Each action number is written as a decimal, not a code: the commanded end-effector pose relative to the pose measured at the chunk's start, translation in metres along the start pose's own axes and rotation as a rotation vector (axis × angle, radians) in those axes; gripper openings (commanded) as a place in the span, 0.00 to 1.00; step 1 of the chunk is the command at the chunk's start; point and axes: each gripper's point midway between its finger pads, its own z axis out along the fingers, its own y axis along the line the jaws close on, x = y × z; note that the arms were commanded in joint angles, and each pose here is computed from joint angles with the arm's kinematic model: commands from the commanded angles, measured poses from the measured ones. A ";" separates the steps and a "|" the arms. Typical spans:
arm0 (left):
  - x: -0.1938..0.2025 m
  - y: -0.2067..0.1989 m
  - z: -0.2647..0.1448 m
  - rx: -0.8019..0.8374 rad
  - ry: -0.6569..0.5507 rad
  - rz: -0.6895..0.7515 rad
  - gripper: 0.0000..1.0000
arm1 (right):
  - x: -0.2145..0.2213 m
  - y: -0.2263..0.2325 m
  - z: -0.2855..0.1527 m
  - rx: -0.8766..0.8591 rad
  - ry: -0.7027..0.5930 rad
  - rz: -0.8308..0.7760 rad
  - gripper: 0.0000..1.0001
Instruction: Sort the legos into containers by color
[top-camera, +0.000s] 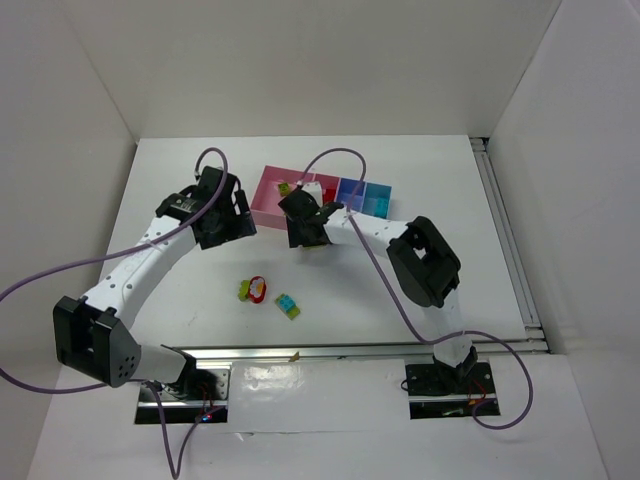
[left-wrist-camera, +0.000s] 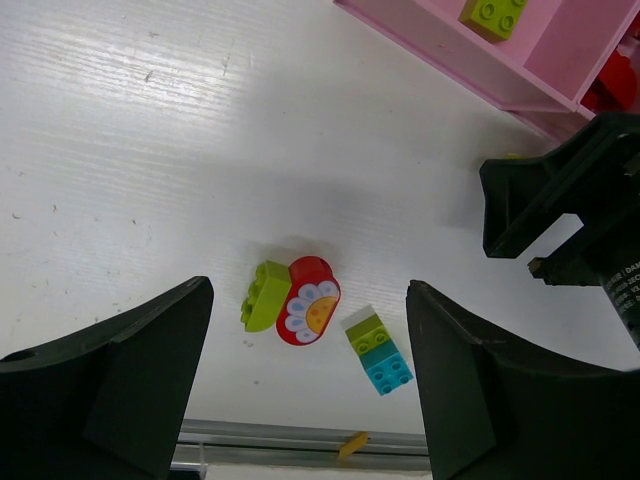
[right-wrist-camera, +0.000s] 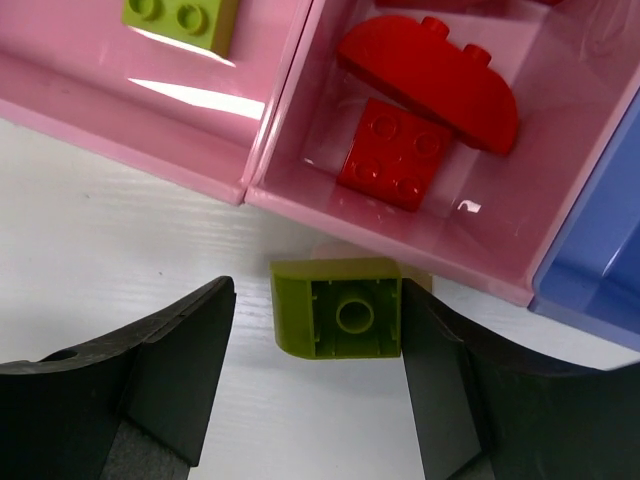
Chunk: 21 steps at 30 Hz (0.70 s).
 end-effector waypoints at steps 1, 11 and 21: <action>0.002 0.002 0.004 -0.002 0.005 0.007 0.89 | -0.005 0.004 -0.005 0.029 -0.021 -0.020 0.72; 0.000 -0.003 0.004 0.024 0.001 0.004 0.87 | 0.005 -0.001 -0.006 0.084 -0.015 -0.056 0.61; 0.015 0.002 0.018 0.033 0.060 0.092 0.89 | -0.066 0.028 -0.078 -0.126 -0.119 0.006 0.40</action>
